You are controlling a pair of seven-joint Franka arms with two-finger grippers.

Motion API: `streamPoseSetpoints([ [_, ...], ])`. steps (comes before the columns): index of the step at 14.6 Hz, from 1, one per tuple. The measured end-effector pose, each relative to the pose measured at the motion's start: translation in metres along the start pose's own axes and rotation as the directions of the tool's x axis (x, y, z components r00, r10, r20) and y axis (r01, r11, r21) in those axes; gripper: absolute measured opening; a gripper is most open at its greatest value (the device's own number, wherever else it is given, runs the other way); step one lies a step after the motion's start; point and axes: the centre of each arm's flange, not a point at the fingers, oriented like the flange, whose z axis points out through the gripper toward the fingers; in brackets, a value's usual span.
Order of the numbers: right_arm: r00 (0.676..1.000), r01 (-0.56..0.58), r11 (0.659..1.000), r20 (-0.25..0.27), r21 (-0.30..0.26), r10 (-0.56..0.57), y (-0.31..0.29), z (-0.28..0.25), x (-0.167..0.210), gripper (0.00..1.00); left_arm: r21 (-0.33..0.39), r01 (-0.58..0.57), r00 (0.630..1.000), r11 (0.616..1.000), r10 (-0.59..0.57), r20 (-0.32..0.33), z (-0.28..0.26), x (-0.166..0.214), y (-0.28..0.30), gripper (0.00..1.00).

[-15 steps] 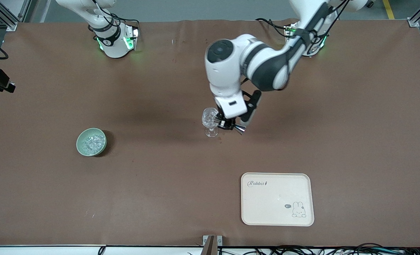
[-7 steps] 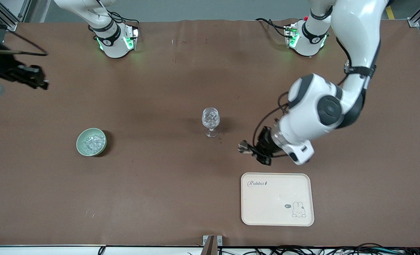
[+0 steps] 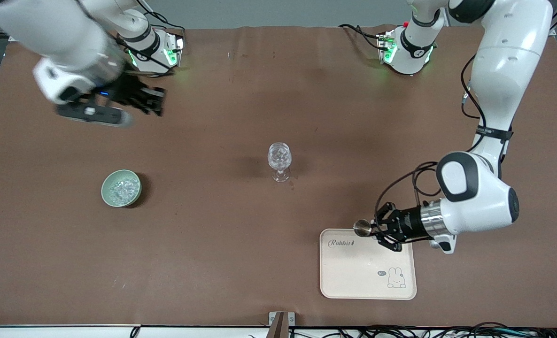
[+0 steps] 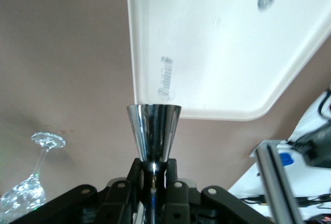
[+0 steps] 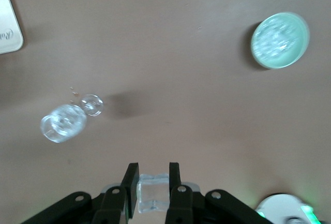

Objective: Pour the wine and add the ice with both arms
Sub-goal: 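Move the left gripper's jigger to the tray while the right gripper brings ice, then open the right gripper above the wine glass to drop the ice cube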

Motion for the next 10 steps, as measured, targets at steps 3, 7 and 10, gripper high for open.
streamPoseSetpoints([
  [3, 0.996, -0.084, 0.996, -0.017, 0.008, 0.084, -0.074, 0.059, -0.012, 0.28, -0.018, 0.063, 0.992, 0.998, -0.061, 0.108, 0.014, 0.064, 0.005, 0.21],
  [7, 0.985, -0.169, 0.985, -0.036, 0.032, 0.17, -0.14, 0.129, -0.026, 0.28, -0.042, 0.176, 0.955, 0.983, -0.16, 0.249, 0.03, 0.108, 0.008, 0.21],
  [10, 0.973, -0.225, 0.974, -0.039, 0.036, 0.226, -0.166, 0.158, -0.028, 0.28, -0.041, 0.209, 0.935, 0.977, -0.187, 0.3, 0.044, 0.115, 0.008, 0.21],
])
